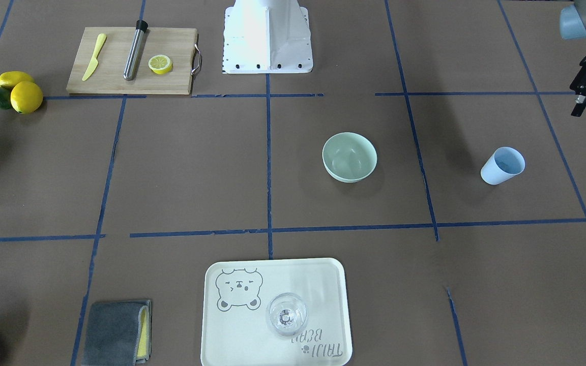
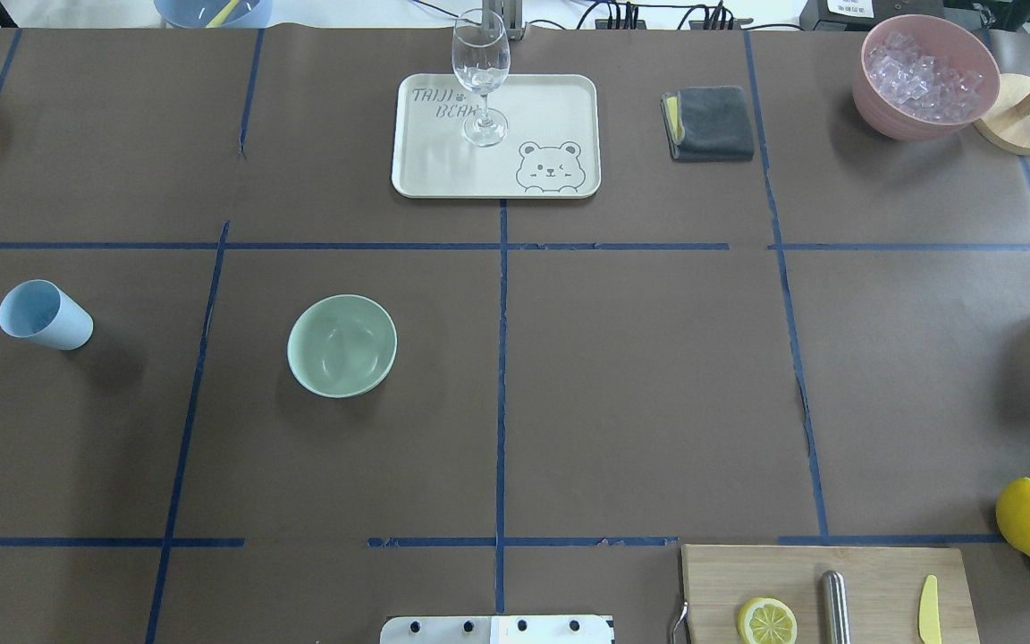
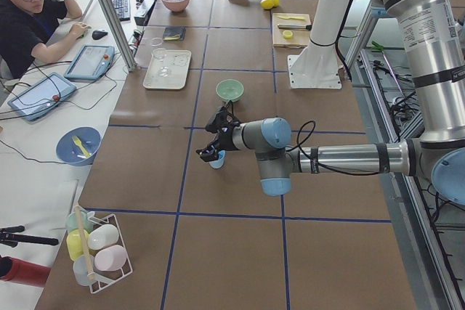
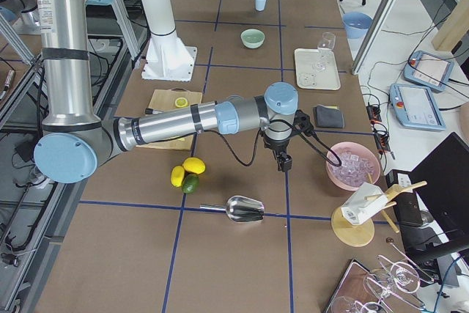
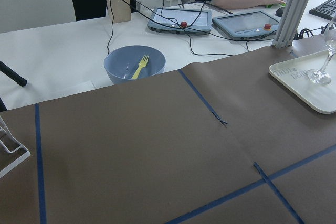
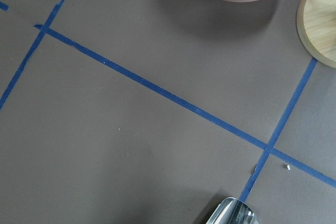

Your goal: Pour ice into bowl

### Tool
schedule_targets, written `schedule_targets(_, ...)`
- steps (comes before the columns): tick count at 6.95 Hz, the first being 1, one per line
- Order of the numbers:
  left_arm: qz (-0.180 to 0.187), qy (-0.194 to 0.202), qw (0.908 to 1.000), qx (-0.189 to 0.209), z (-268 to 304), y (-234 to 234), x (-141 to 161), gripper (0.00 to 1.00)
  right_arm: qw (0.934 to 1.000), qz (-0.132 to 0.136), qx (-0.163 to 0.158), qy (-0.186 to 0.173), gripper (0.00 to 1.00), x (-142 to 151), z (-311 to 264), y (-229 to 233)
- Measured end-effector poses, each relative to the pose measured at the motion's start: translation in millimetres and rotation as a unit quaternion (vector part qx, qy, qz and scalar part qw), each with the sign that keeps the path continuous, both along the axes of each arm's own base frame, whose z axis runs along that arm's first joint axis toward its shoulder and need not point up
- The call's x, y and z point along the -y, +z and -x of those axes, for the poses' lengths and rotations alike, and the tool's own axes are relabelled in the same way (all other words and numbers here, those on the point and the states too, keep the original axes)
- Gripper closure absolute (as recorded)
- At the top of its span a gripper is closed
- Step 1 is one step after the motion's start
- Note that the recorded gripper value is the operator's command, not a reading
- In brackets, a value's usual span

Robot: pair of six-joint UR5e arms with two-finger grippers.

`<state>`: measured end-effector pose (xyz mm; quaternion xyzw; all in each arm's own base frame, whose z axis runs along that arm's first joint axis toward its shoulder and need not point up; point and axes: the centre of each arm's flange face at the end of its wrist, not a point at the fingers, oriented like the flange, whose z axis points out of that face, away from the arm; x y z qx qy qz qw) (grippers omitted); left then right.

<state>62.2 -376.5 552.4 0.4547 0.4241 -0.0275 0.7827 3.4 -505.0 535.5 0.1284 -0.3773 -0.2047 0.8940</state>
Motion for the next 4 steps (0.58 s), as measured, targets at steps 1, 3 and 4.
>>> schedule_targets(1, 0.009, -0.026, 0.9996, -0.001, -23, 4, -5, 0.00, 1.0000, 0.000, 0.000, 0.000, 0.00, -1, 0, 0)
schedule_targets(3, 0.025, -0.072, 0.9971, -0.008, -70, 11, -20, 0.00, 1.0000, 0.001, 0.000, 0.001, 0.00, -1, -1, 1)
schedule_targets(4, 0.032, -0.092, 0.9950, -0.019, -97, 13, -30, 0.00, 1.0000, 0.002, -0.001, 0.002, 0.00, -1, -1, 2)
